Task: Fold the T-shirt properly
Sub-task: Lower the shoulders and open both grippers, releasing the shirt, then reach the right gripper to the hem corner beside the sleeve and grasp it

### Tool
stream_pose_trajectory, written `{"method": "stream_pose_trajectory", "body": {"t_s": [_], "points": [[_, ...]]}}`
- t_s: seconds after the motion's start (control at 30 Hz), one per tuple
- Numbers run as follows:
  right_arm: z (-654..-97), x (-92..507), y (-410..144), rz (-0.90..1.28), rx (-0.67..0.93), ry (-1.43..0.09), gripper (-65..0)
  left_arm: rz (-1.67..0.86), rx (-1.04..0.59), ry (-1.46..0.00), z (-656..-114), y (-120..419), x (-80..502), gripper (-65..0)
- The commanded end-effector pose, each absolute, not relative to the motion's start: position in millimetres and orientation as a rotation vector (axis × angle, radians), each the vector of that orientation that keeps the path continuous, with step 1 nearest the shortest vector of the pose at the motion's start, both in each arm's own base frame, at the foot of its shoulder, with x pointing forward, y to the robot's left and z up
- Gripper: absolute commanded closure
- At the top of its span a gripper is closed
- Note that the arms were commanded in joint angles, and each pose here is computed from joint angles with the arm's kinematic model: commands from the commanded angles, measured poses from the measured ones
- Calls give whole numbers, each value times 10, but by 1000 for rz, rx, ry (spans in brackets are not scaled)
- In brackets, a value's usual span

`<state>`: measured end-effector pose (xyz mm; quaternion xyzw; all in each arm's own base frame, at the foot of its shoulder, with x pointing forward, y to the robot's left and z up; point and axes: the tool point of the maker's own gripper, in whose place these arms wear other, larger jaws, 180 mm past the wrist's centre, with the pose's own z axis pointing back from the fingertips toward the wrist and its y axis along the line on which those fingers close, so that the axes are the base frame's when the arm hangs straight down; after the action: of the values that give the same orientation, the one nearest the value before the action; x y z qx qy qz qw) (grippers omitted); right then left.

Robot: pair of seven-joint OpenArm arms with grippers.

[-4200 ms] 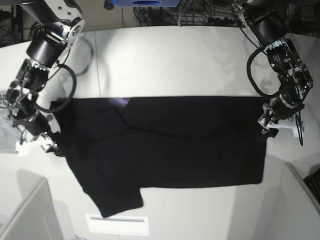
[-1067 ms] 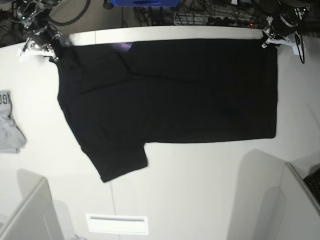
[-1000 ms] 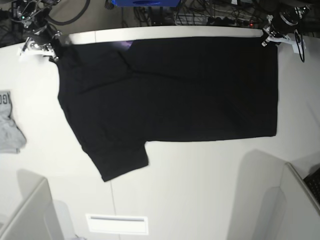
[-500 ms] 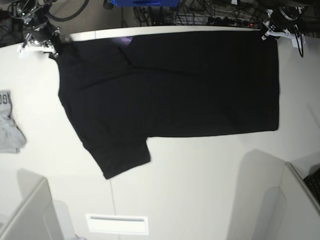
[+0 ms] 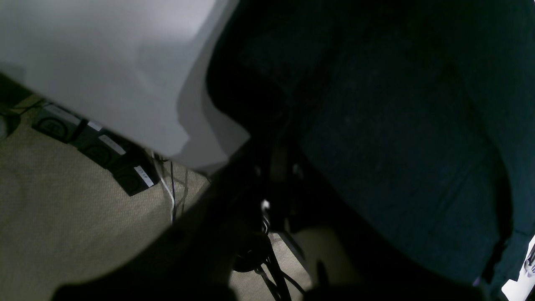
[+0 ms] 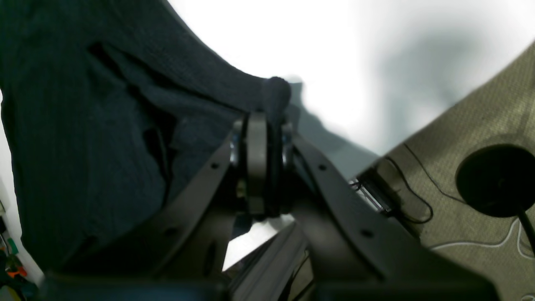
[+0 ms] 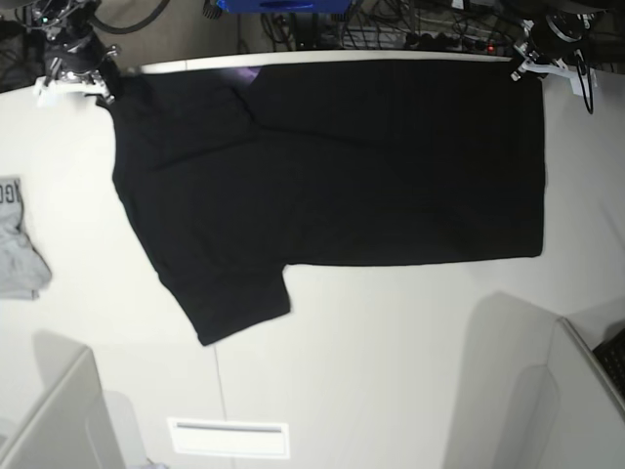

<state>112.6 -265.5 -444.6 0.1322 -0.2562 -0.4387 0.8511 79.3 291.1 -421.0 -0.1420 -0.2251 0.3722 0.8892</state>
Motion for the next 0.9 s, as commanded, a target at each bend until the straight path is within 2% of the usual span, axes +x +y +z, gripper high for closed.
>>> {"method": "stream_pose_trajectory", "body": {"t_s": [0.0,0.13,0.17,0.2,0.27,0.3,0.37,0.43,0.63,0.73,0.87], "points": [[-4463,1016,-2665,-904,257,-495,0,756,-285,-490,-4139,2966,824,0],[-4474,1002,-2618,-922,267,-495,0,771,-267,-497,-4115,3040,789,0],[-4441,997,-2661,-929,257,-508,-63,784,-252,-508,-4087,3110,771,0],[-4418,991,-2658,-941,255,-518,-162,798,-237,-519,-4059,3178,751,-30],[-4348,999,-2683,-950,243,-545,-302,820,-210,-538,-4008,3295,711,-221],[-4301,1005,-2717,-951,233,-561,-344,833,-194,-551,-3974,3364,696,-314],[-4220,1024,-2779,-947,216,-587,-353,856,-162,-579,-3898,3507,662,-444],[-4147,1037,-2852,-950,196,-615,-353,877,-141,-606,-3835,3612,651,-512],[-3987,1219,-2939,-925,184,-681,-353,902,-114,-653,-3734,3757,673,-517],[-3802,1530,-2950,-863,202,-752,-353,941,-72,-701,-3611,3941,624,-517],[-3538,2132,-2635,-709,296,-839,-353,926,-23,-816,-3297,4225,826,-515]]}}
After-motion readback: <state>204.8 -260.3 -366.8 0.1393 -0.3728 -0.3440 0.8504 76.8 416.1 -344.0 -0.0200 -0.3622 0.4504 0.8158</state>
